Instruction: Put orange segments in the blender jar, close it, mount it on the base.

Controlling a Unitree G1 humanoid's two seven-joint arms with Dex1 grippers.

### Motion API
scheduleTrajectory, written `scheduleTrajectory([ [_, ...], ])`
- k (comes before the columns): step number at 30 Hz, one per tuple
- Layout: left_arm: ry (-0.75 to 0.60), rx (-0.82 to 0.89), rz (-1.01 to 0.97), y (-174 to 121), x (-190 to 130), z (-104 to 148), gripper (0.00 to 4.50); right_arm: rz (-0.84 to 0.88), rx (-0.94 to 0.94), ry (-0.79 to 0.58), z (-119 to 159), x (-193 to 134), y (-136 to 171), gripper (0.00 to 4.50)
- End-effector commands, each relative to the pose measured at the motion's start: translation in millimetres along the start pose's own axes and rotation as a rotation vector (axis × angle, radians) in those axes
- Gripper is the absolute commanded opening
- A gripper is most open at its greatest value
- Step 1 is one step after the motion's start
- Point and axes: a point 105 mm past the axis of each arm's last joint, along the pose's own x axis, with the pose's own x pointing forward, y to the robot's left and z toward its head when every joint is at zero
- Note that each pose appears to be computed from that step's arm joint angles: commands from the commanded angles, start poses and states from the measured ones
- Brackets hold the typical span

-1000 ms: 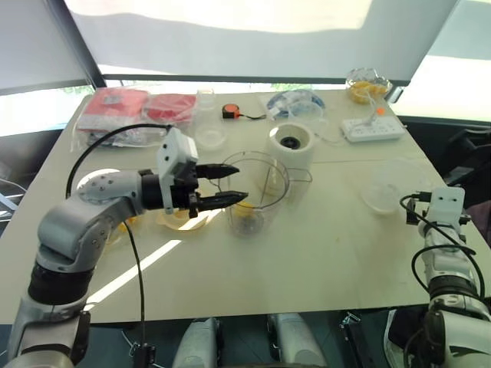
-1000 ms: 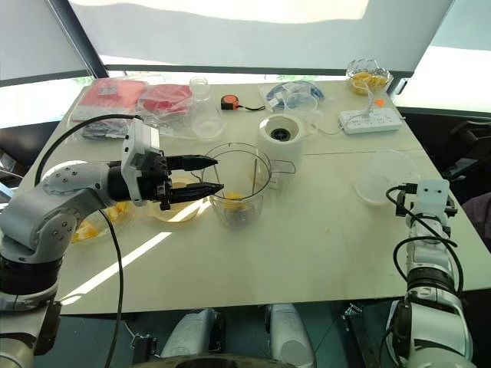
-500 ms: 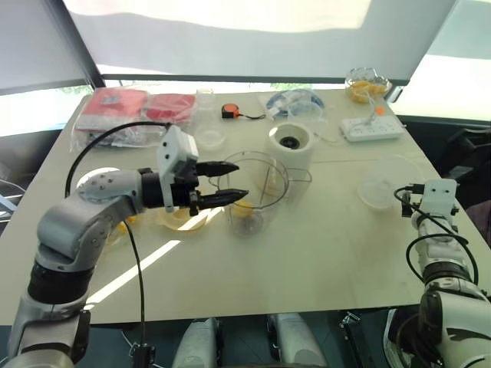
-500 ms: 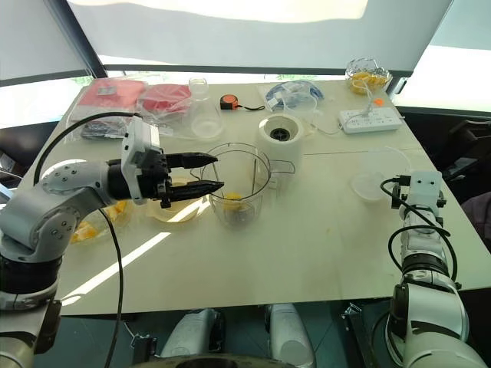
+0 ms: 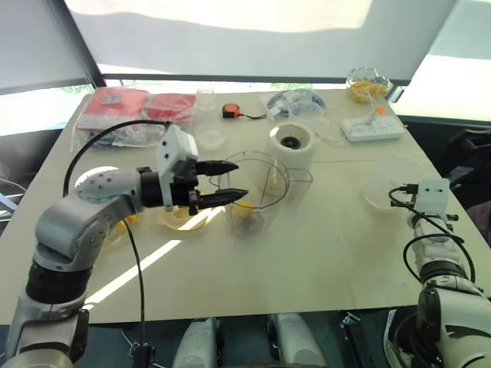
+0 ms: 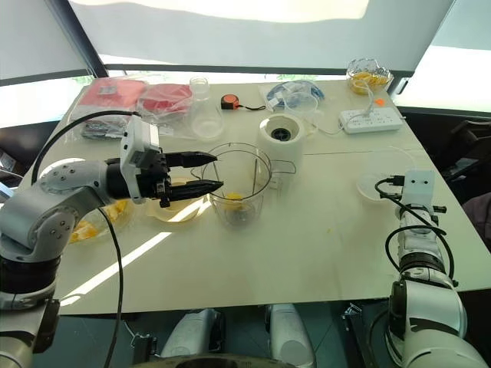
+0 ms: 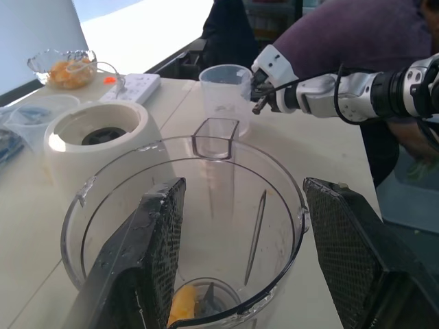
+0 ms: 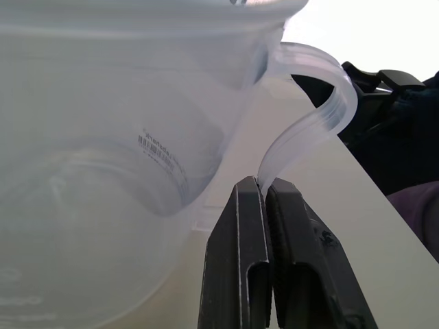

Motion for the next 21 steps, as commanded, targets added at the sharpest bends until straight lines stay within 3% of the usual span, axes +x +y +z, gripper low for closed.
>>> scheduleTrajectory([
  [1,-0.015,0.043,-0.010,-5,0,9,2.83,-0.017,0.034,-0.078,15,-2,-4,0.03],
  [9,-0.015,0.030,-0.017,-4,3,4,2.83,0.032,0.148,-0.135,22,-31,14,0.03],
  [21,-0.020,0.037,-0.041,-2,8,4,2.83,0.007,0.224,-0.078,23,-55,21,0.03],
])
